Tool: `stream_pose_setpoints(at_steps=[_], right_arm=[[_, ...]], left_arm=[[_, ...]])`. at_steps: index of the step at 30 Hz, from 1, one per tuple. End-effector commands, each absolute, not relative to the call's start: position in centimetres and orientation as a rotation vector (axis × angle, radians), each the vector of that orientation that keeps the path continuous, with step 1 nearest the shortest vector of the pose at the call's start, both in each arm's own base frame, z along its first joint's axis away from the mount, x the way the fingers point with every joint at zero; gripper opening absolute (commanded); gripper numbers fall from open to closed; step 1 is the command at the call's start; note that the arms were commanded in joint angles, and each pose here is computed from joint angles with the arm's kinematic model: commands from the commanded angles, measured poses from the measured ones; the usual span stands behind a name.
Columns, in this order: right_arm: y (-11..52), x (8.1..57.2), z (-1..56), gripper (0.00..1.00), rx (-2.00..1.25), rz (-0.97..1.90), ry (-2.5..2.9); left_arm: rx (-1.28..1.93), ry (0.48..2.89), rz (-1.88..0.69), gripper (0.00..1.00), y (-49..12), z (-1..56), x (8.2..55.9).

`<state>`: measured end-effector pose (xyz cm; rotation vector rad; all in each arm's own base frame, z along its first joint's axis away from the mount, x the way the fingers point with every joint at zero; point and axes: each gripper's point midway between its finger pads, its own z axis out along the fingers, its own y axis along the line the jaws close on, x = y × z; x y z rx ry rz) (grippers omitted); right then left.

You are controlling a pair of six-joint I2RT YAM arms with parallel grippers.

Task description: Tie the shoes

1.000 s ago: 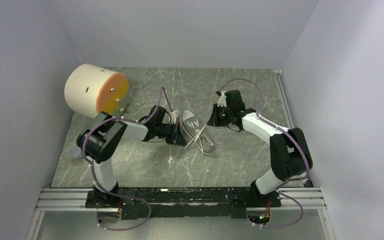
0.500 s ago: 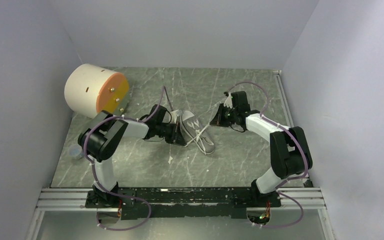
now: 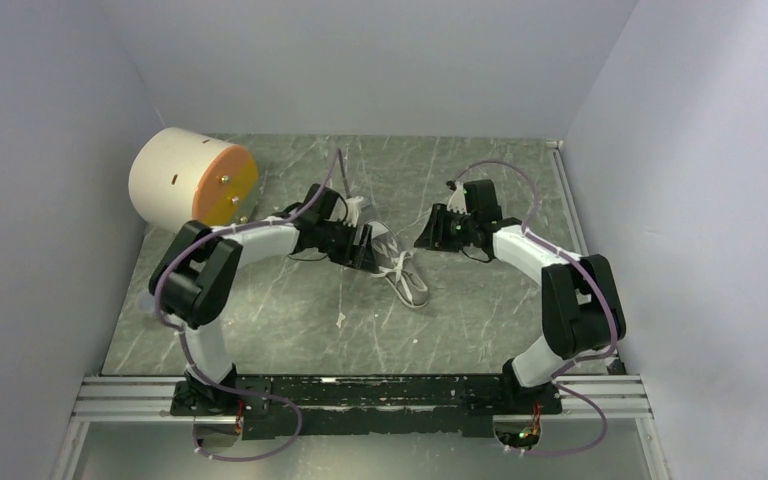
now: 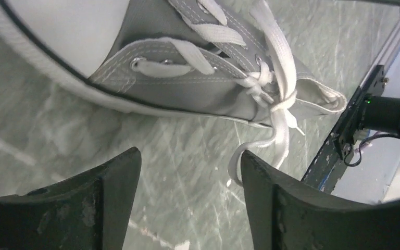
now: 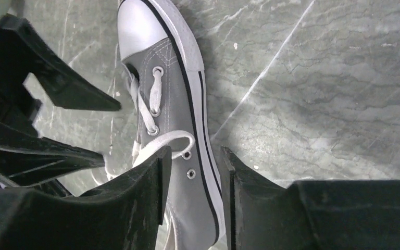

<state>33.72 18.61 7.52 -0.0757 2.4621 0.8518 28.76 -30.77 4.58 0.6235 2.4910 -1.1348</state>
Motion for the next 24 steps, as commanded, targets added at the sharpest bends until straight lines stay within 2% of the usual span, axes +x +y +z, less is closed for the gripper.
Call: stream_pose_setpoints(at_steps=[1,6,9,10,15,19,20,22,23,24], right_arm=[[18.2,33.4,10.0,0.45,-0.159,0.821,2.436],[17.8,33.7,11.4,0.48,-0.213,0.775,2.395],[18.5,33.5,11.4,0.47,-0.249,0.83,2.41],[18.8,33.2,11.3,0.47,-0.26,0.853,2.419],[18.8,32.6,11.2,0.47,-0.272,0.874,2.421],[18.9,32.0,11.1,0.47,-0.28,0.892,2.425],[19.0,31.8,11.0,0.47,-0.279,0.897,2.428],[19.0,31.6,11.0,0.47,-0.278,0.905,2.421],[19.1,31.5,11.0,0.46,-0.281,0.913,2.418],[19.3,31.3,11.0,0.45,-0.288,0.929,2.414]], left_arm=[[0.692,2.472,-0.906,0.76,-27.9,7.7,28.7],[0.782,2.434,-1.031,0.71,-28.1,10.4,24.9],[0.842,2.405,-1.177,0.52,-30.2,11.7,22.5],[0.857,2.412,-1.172,0.51,-30.7,11.8,22.0],[0.767,2.417,-1.126,0.67,-31.4,11.5,21.6],[0.628,2.44,-0.963,0.68,-30.3,11.7,23.1],[0.616,2.428,-0.946,0.64,-30.3,12.2,23.4],[0.657,2.395,-1.01,0.29,-31.4,13.0,22.9],[0.686,2.397,-1.02,0.2,-32.0,13.0,22.4],[0.737,2.395,-1.019,0.19,-32.9,13.1,21.7]])
